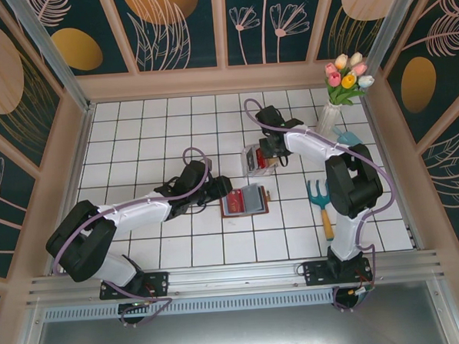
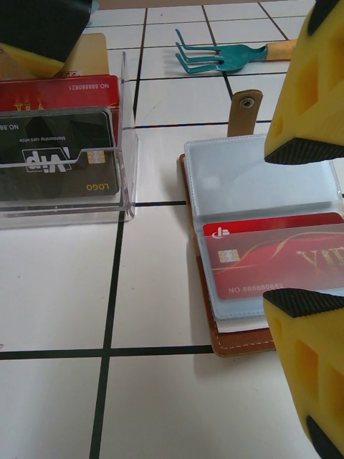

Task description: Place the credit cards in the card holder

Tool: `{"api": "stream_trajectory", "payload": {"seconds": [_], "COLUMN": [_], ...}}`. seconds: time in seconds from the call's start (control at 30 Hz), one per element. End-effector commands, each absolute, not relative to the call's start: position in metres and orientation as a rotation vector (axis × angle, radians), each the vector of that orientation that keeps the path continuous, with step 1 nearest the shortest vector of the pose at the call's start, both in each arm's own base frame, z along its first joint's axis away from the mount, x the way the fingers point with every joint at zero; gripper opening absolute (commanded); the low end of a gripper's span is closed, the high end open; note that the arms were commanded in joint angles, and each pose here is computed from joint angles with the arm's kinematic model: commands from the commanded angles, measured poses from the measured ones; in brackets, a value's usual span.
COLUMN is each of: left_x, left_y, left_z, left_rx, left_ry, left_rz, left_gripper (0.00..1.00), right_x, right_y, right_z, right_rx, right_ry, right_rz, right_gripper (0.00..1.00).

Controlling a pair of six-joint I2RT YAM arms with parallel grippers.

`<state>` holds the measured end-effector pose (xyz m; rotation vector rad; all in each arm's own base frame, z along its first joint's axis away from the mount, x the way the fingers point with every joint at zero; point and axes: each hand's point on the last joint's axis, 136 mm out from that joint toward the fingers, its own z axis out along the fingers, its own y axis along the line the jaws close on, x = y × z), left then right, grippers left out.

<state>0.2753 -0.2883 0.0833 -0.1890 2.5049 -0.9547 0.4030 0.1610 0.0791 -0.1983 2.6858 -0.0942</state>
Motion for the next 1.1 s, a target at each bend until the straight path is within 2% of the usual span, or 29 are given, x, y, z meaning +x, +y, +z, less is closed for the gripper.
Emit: {"api": "stream_trajectory", "payload": {"seconds": [0.0, 0.6, 0.83, 1.03, 1.07], "left_x": [0.275, 0.276, 0.275, 0.275, 0.275], "left_y": [-0.288, -0.29, -0.289, -0.289, -0.289], "left_z": [0.085, 0.083, 0.082, 0.083, 0.083], "left_rx": [-0.178, -0.177, -0.178, -0.179, -0.178], "left_ry": [2.504, 2.51, 2.511, 2.511, 2.51], "left_rz": [-0.949, -0.95, -0.948, -0.949, -0.949], "left_gripper": [0.51, 0.51, 0.51, 0.51, 0.51], "right_x": [0.403, 0.403, 0.402, 0.401, 0.402], "right_y": [0.145, 0.131, 0.128, 0.125, 0.124], "right_z": [0.094, 0.11, 0.114, 0.115, 0.116], "right_rx": [-0.197, -0.163, -0.153, -0.148, -0.147], "right_ry": [2.671, 2.639, 2.631, 2.629, 2.626], "right_rz": [-0.21, -0.268, -0.272, -0.292, -0.294], "right_gripper": [0.44, 0.42, 0.35, 0.33, 0.29]}}
